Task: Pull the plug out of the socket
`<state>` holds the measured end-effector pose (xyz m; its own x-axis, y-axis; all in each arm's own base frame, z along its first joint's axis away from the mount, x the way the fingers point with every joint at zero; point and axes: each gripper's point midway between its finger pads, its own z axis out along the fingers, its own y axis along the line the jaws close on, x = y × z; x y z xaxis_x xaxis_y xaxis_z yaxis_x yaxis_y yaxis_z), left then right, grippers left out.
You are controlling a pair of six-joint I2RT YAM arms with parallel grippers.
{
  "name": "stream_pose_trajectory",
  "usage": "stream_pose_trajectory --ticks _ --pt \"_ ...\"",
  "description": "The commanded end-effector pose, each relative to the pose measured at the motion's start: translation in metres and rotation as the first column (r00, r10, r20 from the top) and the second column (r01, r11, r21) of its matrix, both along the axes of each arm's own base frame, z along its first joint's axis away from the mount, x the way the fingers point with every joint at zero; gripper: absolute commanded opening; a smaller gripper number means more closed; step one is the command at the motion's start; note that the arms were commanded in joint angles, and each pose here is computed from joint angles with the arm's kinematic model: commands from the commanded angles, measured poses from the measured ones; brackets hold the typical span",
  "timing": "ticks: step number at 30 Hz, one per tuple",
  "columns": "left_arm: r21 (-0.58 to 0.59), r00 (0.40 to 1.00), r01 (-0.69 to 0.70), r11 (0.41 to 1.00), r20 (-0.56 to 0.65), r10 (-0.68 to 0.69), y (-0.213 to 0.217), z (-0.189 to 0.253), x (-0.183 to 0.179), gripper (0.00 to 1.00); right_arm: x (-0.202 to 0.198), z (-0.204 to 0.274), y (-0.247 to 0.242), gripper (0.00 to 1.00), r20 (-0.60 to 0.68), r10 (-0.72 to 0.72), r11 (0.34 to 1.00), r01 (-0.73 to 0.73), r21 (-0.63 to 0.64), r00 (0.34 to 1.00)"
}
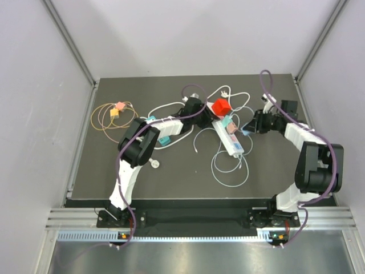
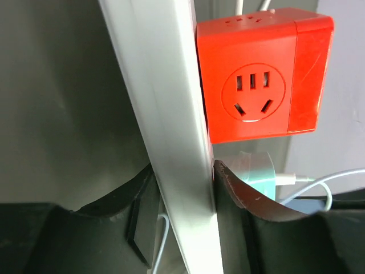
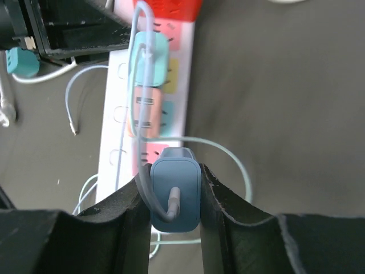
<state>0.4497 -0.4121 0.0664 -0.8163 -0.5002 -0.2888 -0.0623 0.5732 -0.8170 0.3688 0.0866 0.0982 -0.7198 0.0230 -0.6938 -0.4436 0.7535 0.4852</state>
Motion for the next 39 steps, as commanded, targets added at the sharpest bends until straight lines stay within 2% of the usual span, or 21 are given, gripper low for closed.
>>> stream_pose_trajectory --ticks 1,3,8,12,16,18,21,25,26,27,30,31,32,34,39 --pt "0.274 0.994 -0.071 0.959 0.099 0.045 0.054 -0.019 0.018 0.00 0.020 0.060 -0.012 0.00 0.207 -0.012 1.000 0.011 0.005 0.978" --pt "0.317 0.990 -0.093 0.944 0.129 0.054 0.062 -0.018 0.022 0.00 0.023 0.064 -0.021 0.00 0.241 -0.033 0.998 0.045 -0.044 0.970" --pt "0.294 0.988 -0.075 0.953 0.154 0.030 0.059 -0.012 0.025 0.00 0.015 0.089 -0.019 0.00 0.308 0.018 1.000 -0.014 -0.016 0.951" --pt "0.257 0.989 -0.016 0.966 0.148 -0.023 0.050 -0.009 0.022 0.00 0.005 0.151 -0.027 0.00 0.460 0.039 0.999 -0.022 -0.042 0.887" --pt "0.225 0.987 -0.001 0.974 0.156 -0.035 0.049 -0.007 0.026 0.00 -0.012 0.250 -0.041 0.00 0.617 0.022 0.997 0.030 -0.075 0.786" --pt "0.217 0.988 -0.001 0.976 0.152 -0.033 0.052 -0.009 0.027 0.00 -0.023 0.285 -0.054 0.00 0.651 -0.022 0.997 0.066 -0.043 0.759" --pt "0.200 0.987 -0.002 0.980 0.155 -0.029 0.054 -0.006 0.031 0.00 -0.039 0.358 -0.067 0.00 0.730 -0.079 0.994 0.108 0.007 0.679" --pt "0.189 0.988 -0.003 0.982 0.153 -0.027 0.058 -0.004 0.033 0.00 -0.061 0.431 -0.078 0.00 0.795 -0.154 0.987 0.127 0.098 0.587" --pt "0.187 0.988 -0.005 0.982 0.152 -0.024 0.059 -0.004 0.034 0.00 -0.067 0.444 -0.084 0.00 0.775 -0.211 0.977 0.139 0.159 0.595" --pt "0.178 0.988 -0.001 0.984 0.151 -0.027 0.060 -0.003 0.034 0.00 -0.074 0.471 -0.085 0.00 0.822 -0.195 0.980 0.132 0.146 0.535" --pt "0.118 0.987 -0.001 0.993 0.158 -0.018 0.061 0.003 0.038 0.00 -0.087 0.505 -0.097 0.00 0.810 -0.264 0.964 0.142 0.223 0.524" --pt "0.067 0.990 0.014 0.998 0.140 -0.023 0.058 0.008 0.036 0.00 -0.093 0.525 -0.098 0.00 0.850 -0.236 0.972 0.127 0.200 0.470" --pt "0.033 0.990 0.022 0.999 0.135 -0.026 0.056 0.011 0.036 0.00 -0.098 0.533 -0.104 0.00 0.825 -0.284 0.959 0.132 0.251 0.489" --pt "-0.024 0.992 0.025 0.999 0.127 -0.021 0.057 0.020 0.039 0.00 -0.103 0.551 -0.113 0.00 0.833 -0.297 0.955 0.134 0.265 0.466" --pt "-0.009 0.989 0.020 1.000 0.148 -0.018 0.061 0.031 0.047 0.00 -0.105 0.580 -0.134 0.00 0.853 -0.320 0.946 0.185 0.266 0.412"
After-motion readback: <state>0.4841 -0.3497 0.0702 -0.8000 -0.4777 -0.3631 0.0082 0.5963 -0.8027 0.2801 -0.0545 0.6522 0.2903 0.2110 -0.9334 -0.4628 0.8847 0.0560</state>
